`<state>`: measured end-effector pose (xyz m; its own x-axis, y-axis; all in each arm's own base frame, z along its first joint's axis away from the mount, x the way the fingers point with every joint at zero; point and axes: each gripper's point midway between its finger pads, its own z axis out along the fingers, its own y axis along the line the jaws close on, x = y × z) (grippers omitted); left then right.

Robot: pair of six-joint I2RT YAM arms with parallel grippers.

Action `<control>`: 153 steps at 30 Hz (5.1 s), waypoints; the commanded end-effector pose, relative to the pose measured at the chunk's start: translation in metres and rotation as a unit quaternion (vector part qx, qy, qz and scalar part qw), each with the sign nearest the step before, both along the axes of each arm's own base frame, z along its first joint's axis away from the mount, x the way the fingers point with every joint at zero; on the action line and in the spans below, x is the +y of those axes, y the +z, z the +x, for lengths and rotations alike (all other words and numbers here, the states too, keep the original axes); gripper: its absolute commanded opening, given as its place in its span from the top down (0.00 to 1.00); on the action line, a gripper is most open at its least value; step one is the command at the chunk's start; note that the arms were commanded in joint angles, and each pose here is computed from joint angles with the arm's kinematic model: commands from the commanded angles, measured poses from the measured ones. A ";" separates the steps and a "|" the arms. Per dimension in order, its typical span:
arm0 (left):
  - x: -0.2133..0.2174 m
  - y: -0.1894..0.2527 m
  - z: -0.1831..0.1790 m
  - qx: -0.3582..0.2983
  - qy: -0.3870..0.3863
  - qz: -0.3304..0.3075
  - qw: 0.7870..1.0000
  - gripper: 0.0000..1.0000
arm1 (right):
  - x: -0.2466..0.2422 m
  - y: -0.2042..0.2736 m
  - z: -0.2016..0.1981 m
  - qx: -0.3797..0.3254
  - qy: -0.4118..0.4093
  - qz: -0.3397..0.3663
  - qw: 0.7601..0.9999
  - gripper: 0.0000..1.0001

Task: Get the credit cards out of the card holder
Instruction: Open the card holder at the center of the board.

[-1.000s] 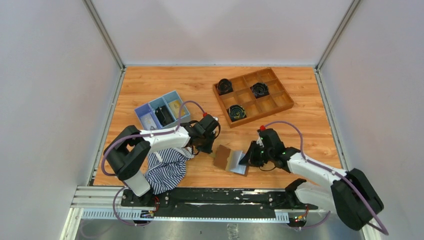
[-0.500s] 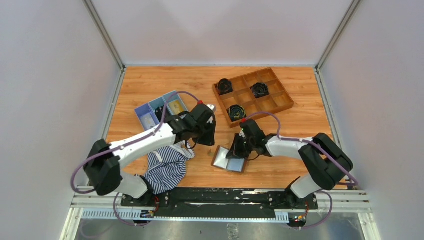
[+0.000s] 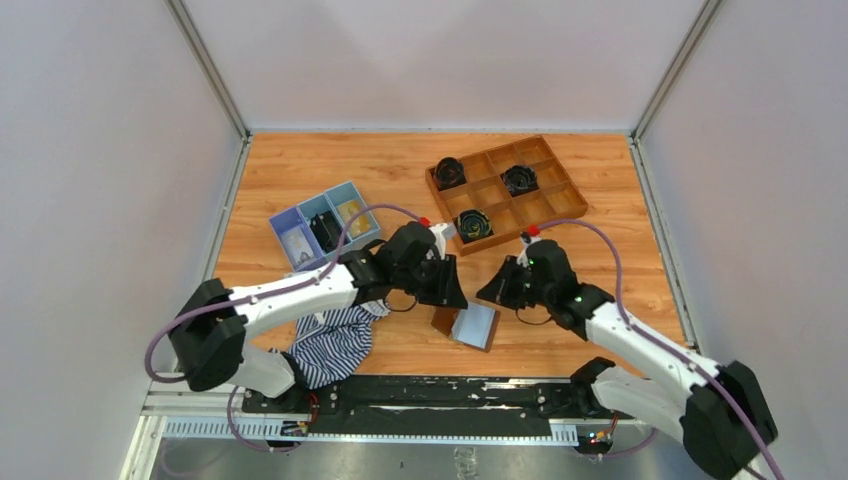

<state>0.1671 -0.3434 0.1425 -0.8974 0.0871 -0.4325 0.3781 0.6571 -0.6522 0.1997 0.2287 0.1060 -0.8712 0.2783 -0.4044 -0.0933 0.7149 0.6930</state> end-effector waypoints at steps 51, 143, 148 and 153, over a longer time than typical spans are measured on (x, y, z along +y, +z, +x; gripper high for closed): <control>0.034 -0.153 -0.006 0.056 -0.051 0.244 0.967 0.70 | -0.013 -0.076 -0.040 0.118 0.014 -0.031 0.992 0.59; 0.046 -0.138 -0.001 0.088 -0.006 0.220 0.972 0.82 | -0.028 -0.086 -0.048 0.108 0.008 -0.163 0.981 0.74; 0.035 -0.110 0.004 0.066 -0.008 0.185 0.980 0.82 | -0.020 -0.063 -0.041 0.080 0.005 -0.134 0.988 0.76; 0.019 -0.074 0.008 0.042 -0.007 0.128 0.991 0.79 | -0.012 -0.034 -0.031 0.038 0.001 -0.096 0.995 0.73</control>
